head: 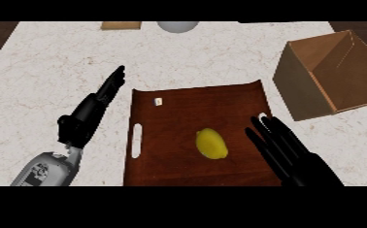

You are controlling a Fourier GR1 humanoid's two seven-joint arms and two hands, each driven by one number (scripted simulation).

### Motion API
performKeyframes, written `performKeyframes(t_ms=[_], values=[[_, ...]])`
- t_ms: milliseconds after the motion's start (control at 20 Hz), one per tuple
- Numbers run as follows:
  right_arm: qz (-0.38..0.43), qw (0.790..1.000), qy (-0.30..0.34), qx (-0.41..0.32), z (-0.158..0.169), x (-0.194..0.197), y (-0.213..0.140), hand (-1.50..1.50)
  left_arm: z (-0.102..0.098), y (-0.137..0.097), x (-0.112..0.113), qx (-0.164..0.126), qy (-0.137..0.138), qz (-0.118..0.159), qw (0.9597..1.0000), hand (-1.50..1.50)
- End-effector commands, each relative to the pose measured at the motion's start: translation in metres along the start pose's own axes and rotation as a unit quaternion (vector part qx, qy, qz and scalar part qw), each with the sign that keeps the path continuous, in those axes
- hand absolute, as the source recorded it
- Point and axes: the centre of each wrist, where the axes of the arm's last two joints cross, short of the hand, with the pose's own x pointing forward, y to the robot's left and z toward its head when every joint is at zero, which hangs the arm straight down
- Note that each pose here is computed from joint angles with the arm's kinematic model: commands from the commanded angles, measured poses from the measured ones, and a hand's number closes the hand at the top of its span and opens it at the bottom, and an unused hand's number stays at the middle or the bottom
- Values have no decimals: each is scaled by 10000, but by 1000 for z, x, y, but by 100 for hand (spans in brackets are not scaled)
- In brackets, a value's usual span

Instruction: Pick the lemon from the tray and place it in the cardboard box

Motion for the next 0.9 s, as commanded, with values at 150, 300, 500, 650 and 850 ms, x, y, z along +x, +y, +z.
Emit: performKeyframes(t_ms=[150, 300, 500, 650, 850], values=[[78, 9921, 478, 1161, 31, 56, -46, -150, -2, -8, 6, -160, -99, -4, 9998, 0], [-12, 9889, 531, 1390, 16, 70, -39, -150, -16, -31, -9, -151, -63, 4, 9999, 0], [-217, 9856, 777, 1483, -7, 90, -33, -150, -14, -9, 8, -165, -40, -42, 9998, 0], [-438, 9843, 900, 1451, -27, 78, -12, -150, -16, -23, -1, -173, -98, -118, 9997, 0], [-337, 9848, 937, 1421, -39, 114, 0, -150, -14, 7, -5, -184, -135, 33, 9997, 0]])
